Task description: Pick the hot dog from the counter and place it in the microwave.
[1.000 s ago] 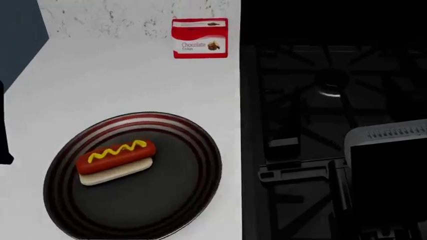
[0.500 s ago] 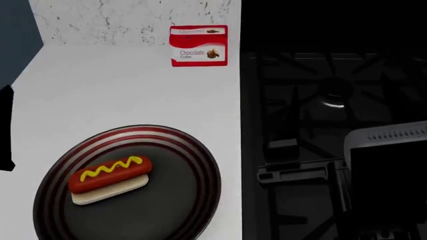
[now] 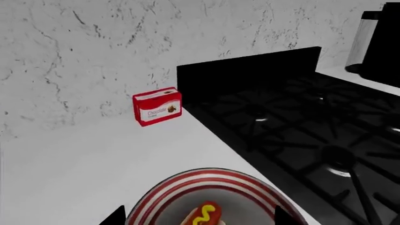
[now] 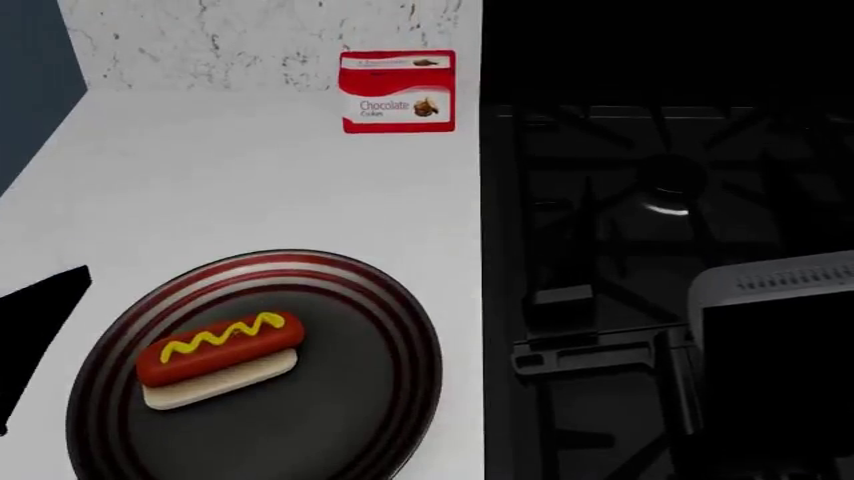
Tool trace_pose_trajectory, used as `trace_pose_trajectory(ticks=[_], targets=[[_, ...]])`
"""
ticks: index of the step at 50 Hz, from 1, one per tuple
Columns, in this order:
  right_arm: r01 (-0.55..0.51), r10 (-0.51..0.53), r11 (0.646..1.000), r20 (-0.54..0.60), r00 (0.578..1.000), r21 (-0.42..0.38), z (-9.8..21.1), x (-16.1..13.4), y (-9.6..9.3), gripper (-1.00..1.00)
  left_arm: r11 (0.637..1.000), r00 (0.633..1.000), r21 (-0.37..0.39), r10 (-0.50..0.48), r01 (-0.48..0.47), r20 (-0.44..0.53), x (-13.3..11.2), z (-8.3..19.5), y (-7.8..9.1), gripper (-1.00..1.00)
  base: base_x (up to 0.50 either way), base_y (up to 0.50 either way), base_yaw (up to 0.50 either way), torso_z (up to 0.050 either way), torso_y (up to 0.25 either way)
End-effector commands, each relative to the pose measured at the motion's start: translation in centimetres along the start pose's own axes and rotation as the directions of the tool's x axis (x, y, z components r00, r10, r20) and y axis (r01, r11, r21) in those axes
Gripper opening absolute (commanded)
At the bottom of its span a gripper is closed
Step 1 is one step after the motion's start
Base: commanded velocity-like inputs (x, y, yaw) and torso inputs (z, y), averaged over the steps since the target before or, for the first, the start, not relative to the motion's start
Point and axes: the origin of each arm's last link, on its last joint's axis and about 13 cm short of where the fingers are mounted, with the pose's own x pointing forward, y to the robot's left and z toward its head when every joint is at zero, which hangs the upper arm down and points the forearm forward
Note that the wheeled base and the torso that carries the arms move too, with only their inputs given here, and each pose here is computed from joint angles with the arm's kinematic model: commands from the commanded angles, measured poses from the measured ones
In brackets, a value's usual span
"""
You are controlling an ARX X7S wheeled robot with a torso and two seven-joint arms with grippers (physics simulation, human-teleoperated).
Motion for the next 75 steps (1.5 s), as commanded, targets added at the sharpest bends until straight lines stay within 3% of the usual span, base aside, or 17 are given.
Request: trace_pose_trajectory(ticks=[1, 17, 30, 60, 75], targets=[[-0.007, 0.007, 1.000, -0.001, 1.000, 0.001, 0.0, 0.1, 0.2, 1.00, 0.996, 0.987, -0.005, -0.085, 0.085, -0.140, -1.0, 0.7, 0.4, 1.00, 0.00, 0.00, 0.00, 0.000, 0.000], [-0.011, 0.011, 1.000, -0.005, 1.000, 0.003, -0.1, -0.2, 0.3, 1.00, 0.997, 0.947, -0.017, -0.083, 0.082, -0.309, 0.4, 2.3, 1.9, 1.00, 0.00, 0.00, 0.00, 0.000, 0.000], [-0.009, 0.009, 1.000, -0.012, 1.000, 0.006, -0.4, -0.1, 0.4, 1.00, 0.995, 0.908, 0.046, -0.058, 0.084, -0.415, 2.3, 3.1, 2.9, 1.00, 0.00, 0.00, 0.00, 0.000, 0.000], [0.011, -0.011, 1.000, -0.021, 1.000, 0.007, -0.8, -0.2, 0.2, 1.00, 0.981, 0.847, 0.054, -0.135, 0.189, -0.514, 6.3, 2.8, 3.2, 1.00, 0.00, 0.00, 0.00, 0.000, 0.000], [0.016, -0.016, 1.000, -0.023, 1.000, 0.001, -0.8, -0.2, 0.3, 1.00, 0.975, 0.837, 0.058, -0.151, 0.213, -0.527, 7.9, 2.4, 3.4, 1.00, 0.00, 0.00, 0.00, 0.000, 0.000]])
